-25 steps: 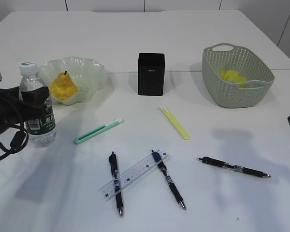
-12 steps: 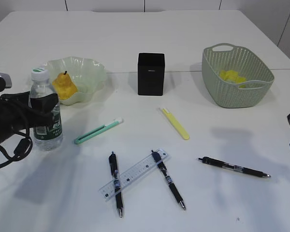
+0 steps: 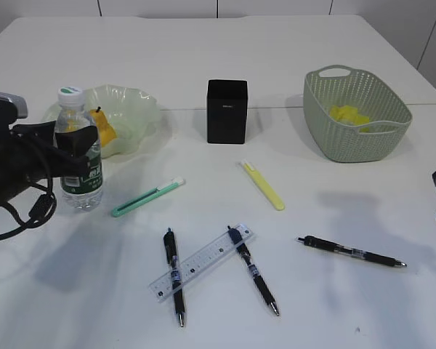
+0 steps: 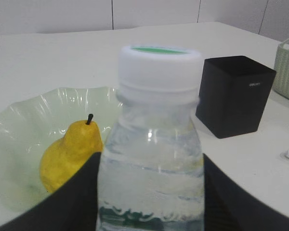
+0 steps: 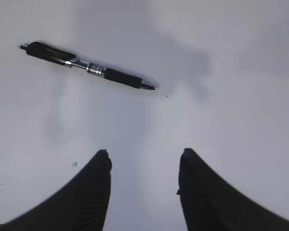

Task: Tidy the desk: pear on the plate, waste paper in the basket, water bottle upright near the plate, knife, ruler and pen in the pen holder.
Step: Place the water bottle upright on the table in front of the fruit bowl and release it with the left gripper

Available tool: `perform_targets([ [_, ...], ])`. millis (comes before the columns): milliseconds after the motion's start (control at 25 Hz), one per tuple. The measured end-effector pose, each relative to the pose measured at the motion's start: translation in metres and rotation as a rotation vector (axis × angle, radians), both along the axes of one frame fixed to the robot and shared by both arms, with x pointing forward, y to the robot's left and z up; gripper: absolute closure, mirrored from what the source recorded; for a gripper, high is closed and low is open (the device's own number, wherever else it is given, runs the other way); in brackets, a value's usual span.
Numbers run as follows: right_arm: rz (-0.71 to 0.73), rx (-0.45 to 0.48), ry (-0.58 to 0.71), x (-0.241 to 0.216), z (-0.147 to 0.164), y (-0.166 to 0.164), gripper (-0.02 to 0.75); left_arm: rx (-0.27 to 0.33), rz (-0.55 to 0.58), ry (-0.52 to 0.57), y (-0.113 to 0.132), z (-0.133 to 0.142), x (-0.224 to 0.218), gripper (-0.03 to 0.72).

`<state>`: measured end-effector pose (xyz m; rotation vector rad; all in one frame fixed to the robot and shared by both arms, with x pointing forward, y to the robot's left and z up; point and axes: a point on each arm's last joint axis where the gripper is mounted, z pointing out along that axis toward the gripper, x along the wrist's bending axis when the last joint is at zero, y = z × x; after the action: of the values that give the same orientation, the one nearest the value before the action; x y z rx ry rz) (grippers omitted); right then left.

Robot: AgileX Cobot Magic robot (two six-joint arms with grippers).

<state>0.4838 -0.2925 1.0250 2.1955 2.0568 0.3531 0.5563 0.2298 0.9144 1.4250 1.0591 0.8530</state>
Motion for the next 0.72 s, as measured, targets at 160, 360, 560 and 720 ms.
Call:
perform_targets([
  [160,0.0,-0.001,-0.002,0.0,0.0,0.0,0.387,0.003,-0.003,0.014,-0.002,-0.009,0.007,0.321],
  [360,0.004,-0.002,-0.005,0.0,0.0,0.0,0.387,0.001,-0.008,0.008,-0.003,-0.015,0.015,0.321],
  [560,0.005,-0.003,-0.005,0.0,0.0,0.0,0.387,0.01,-0.009,0.005,0.001,-0.016,0.018,0.321],
  [720,0.007,-0.004,-0.006,0.0,0.0,0.0,0.387,0.023,0.0,-0.001,0.014,-0.016,0.02,0.321],
])
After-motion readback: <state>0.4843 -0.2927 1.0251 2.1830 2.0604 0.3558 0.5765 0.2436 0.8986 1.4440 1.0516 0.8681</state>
